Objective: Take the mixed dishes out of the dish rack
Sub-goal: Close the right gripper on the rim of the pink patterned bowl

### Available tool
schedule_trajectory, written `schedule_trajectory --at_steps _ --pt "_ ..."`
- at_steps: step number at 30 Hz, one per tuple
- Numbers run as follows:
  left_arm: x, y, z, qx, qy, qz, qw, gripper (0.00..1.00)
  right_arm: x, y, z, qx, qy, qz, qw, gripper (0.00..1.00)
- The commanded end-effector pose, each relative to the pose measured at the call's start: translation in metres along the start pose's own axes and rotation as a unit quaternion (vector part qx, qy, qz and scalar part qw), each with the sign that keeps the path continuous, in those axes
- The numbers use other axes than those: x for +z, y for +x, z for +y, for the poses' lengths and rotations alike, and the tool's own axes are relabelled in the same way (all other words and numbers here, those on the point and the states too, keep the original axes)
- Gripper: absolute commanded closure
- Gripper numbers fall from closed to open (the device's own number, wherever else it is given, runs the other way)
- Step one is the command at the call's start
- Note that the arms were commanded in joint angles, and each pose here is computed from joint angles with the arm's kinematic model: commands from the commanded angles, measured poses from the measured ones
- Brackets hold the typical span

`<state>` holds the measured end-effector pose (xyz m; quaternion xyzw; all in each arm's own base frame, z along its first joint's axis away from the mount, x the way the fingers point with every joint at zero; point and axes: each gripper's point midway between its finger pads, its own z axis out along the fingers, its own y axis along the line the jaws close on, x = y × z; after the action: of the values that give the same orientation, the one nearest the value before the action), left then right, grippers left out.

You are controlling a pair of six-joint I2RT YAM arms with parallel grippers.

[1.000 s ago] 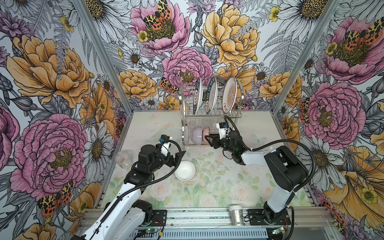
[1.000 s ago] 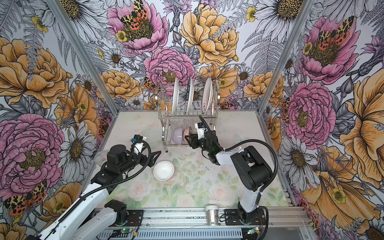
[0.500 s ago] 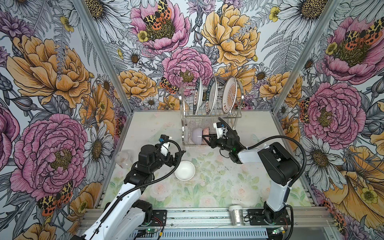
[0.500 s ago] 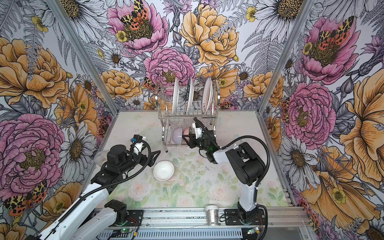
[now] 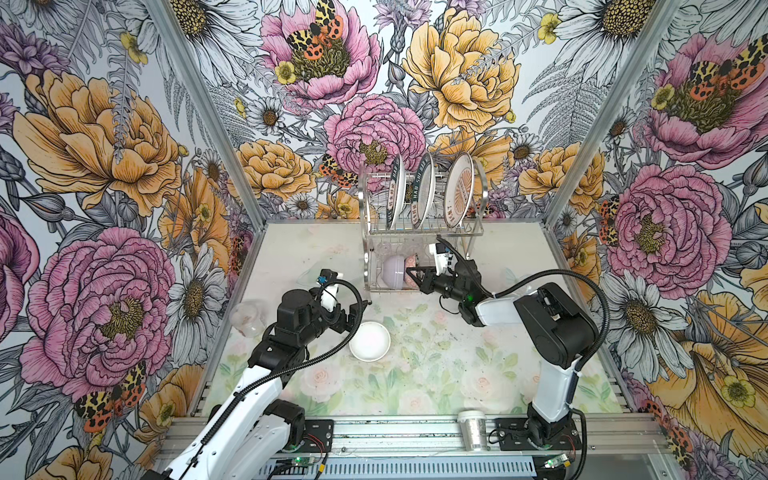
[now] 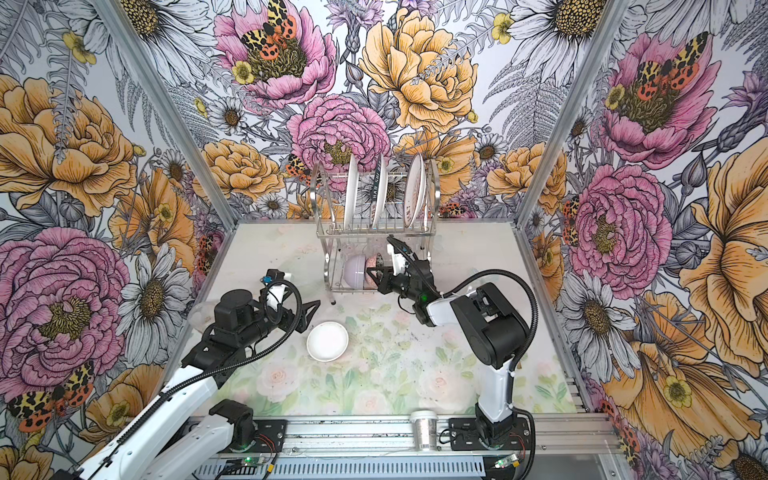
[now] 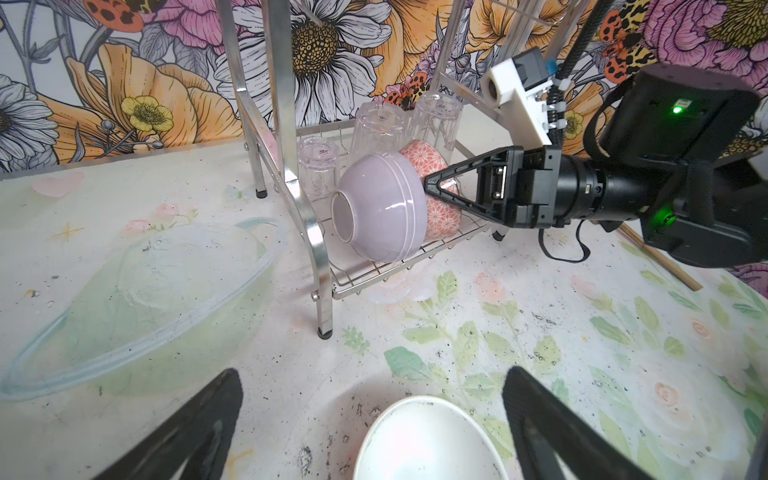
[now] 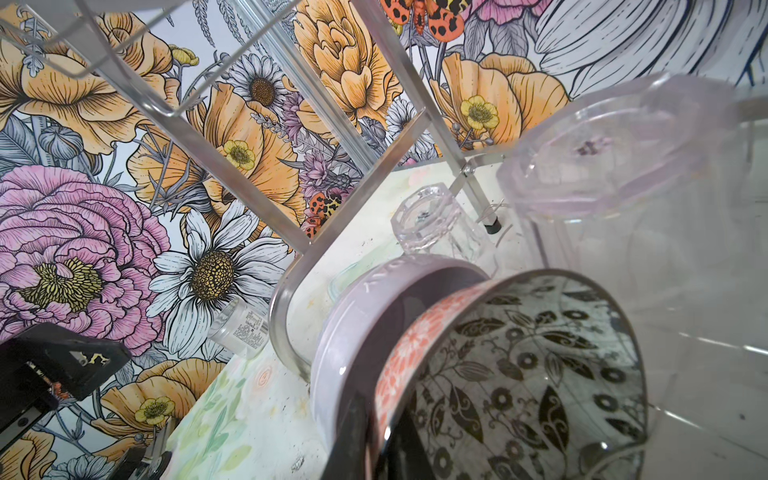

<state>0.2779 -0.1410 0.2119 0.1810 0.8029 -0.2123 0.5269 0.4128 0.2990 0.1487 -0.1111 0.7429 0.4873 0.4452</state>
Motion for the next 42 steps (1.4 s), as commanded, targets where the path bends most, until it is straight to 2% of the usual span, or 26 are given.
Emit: schedule_trajectory --at_steps 1,18,27,42 --pt "-0.001 0.007 0.002 -0.002 -0.009 0.008 1.000 0.01 0.000 -0.012 0.005 -0.001 -0.026 -0.026 0.999 0.90" --pt "0.000 0.004 0.002 -0.003 -0.008 0.006 1.000 0.01 -0.004 -0.024 0.011 0.006 -0.048 -0.053 0.997 1.00" --pt "-0.001 0.005 0.000 -0.003 -0.004 0.004 1.000 0.01 -0.006 -0.038 0.018 0.018 -0.073 -0.085 0.994 1.00" --pt "-0.004 0.007 0.002 -0.002 -0.009 0.004 1.000 0.01 -0.014 -0.051 0.024 0.008 -0.066 -0.110 0.992 1.00"
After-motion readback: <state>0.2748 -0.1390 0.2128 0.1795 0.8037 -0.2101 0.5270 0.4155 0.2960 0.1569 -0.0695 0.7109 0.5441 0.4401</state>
